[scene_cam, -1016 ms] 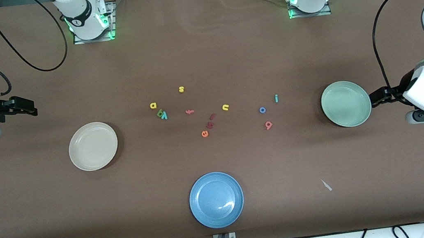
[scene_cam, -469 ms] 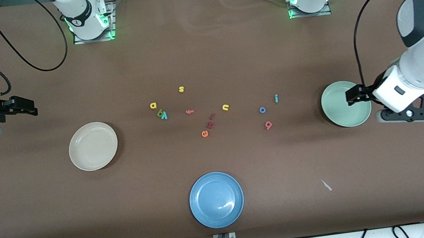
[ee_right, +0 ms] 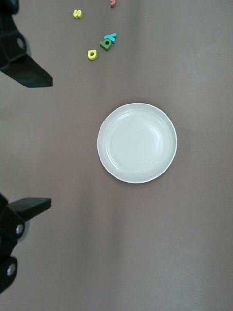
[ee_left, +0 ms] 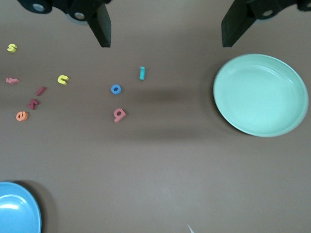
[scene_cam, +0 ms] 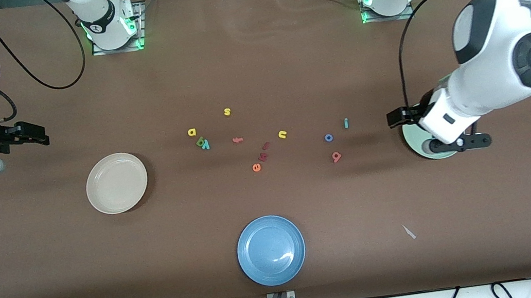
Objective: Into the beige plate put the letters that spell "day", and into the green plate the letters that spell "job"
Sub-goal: 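Reach the left gripper over the blue ring letter among the letters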
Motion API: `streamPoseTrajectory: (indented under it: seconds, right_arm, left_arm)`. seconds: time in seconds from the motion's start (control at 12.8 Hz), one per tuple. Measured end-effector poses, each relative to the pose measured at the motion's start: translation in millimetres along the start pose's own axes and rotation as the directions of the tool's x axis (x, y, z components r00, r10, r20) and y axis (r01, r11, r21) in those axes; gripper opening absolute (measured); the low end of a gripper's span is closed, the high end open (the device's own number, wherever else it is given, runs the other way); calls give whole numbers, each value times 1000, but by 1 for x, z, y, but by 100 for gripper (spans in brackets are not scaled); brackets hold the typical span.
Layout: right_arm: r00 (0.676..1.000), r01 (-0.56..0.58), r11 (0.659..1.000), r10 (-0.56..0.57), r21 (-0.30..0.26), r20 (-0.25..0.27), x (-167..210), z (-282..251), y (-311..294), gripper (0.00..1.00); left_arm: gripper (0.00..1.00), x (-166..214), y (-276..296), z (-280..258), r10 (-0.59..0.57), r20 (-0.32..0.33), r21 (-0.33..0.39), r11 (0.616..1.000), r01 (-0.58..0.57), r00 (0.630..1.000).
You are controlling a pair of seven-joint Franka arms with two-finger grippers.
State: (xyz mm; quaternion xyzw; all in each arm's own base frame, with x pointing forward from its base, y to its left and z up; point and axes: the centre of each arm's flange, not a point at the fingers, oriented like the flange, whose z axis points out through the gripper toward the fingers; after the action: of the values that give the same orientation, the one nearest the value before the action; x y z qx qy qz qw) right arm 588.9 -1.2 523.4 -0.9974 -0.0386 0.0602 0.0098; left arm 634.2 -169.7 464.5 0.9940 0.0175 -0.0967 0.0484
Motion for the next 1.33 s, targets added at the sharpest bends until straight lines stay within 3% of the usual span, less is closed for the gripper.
streamPoseTrajectory:
  seconds: [0.94,1.33]
  right_arm:
    - [1000,1,1000,-1,1,-5,1,1,2,100]
    - [1000,7,1000,-7,2,-5,1,1,-2,100]
  left_arm:
    - [100,-35,100,203,-267,-27,-36,963,266,963]
    - [96,-47,110,274,-284,-46,-63,958,281,958]
